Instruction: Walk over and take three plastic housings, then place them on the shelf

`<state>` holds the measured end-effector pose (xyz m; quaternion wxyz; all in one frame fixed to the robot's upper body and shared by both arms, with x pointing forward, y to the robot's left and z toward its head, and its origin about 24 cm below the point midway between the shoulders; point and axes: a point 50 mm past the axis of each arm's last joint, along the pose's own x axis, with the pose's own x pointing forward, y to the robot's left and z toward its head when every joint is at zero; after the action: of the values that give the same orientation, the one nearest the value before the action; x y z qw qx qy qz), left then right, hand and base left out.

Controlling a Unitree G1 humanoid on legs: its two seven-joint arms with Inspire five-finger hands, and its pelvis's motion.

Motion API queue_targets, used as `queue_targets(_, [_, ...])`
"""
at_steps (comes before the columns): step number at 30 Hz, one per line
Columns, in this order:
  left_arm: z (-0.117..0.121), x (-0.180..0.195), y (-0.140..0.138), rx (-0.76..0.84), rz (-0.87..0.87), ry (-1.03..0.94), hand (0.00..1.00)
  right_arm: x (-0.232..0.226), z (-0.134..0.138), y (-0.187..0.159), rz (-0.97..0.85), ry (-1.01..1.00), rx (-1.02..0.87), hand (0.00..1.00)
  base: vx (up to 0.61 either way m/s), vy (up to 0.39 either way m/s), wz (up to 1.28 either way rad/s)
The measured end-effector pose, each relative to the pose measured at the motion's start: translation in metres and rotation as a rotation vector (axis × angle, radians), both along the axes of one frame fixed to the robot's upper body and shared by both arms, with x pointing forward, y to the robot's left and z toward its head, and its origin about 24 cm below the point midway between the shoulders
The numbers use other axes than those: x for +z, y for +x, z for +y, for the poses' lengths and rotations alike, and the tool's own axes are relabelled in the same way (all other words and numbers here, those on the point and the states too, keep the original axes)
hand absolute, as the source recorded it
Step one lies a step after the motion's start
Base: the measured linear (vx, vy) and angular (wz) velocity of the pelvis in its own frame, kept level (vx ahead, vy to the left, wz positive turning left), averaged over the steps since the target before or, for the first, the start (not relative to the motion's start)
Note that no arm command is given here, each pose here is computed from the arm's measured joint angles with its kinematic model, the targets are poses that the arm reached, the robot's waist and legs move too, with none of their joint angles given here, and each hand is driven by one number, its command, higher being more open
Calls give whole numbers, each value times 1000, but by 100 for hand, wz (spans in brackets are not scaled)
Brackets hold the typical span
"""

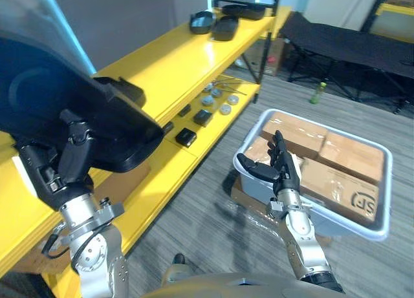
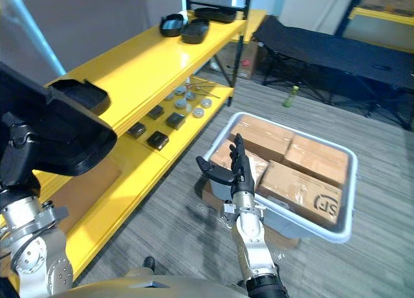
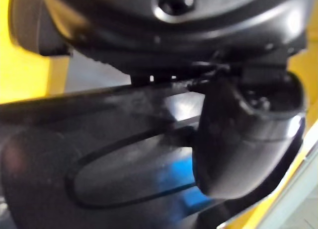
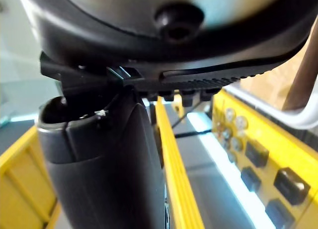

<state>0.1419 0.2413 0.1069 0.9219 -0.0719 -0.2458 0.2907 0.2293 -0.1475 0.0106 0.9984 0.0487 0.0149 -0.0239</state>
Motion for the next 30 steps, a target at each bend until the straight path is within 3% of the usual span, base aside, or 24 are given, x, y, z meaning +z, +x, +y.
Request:
queue_targets(11, [4, -15, -20, 50, 77, -44, 0, 2, 24, 2, -4, 41, 132, 100, 5, 3, 21])
queue_targets(15, [-12, -10, -4, -62, 34, -35, 0, -4, 16, -3, 20, 26, 85, 100, -13, 7, 108])
queue_targets(22, [-20, -8, 1, -144, 7, -32, 0, -2, 32, -5, -2, 20, 104, 100, -42, 33, 44])
queue_targets(26, [-37, -1, 20, -319, -30, 32, 0, -1, 22, -5, -14, 10, 53, 100, -51, -59, 69])
queue_targets(30, [-45, -5, 24, -366, -24, 10, 0, -1, 16, -5, -19, -4, 49, 100, -55, -38, 9])
